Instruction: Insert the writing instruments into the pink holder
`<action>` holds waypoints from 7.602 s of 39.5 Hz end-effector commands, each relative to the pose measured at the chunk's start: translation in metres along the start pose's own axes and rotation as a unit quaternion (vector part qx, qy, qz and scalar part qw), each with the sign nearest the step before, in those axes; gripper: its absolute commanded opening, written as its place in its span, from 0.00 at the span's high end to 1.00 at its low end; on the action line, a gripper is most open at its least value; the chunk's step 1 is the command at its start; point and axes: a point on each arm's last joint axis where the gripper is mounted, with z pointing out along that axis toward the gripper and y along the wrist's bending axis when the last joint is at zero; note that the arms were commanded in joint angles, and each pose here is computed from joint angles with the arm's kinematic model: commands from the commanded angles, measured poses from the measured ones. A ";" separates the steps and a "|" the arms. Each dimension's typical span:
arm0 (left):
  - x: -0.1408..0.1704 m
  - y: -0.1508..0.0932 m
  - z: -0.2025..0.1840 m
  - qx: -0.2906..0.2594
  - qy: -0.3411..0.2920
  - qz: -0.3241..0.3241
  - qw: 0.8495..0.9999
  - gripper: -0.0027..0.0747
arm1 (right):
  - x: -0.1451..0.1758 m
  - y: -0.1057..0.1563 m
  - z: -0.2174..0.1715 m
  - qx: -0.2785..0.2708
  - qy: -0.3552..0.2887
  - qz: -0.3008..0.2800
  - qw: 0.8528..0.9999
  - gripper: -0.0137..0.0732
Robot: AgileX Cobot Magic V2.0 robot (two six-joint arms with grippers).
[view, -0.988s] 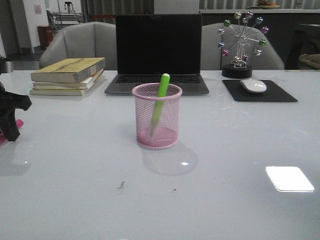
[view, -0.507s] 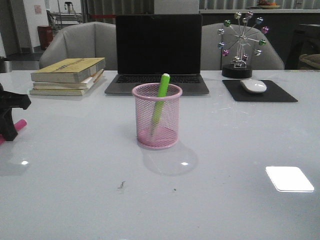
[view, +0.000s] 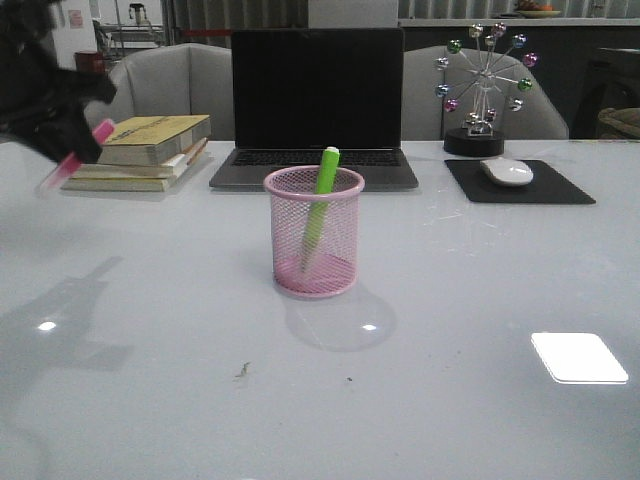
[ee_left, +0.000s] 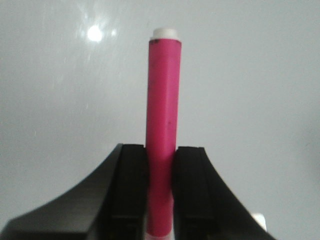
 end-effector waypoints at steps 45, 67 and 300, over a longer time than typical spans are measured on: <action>0.050 -0.202 -0.044 0.165 -0.531 0.068 0.828 0.83 | -0.016 -0.005 -0.004 0.023 -0.047 0.005 0.999 0.49; 0.096 -0.190 -0.020 0.203 -0.497 0.067 0.841 0.83 | -0.016 -0.005 -0.004 0.023 -0.047 0.005 0.999 0.49; 0.195 -0.033 -0.277 -0.075 -0.391 0.081 0.914 0.56 | -0.023 -0.005 -0.026 0.039 -0.101 0.017 0.994 0.78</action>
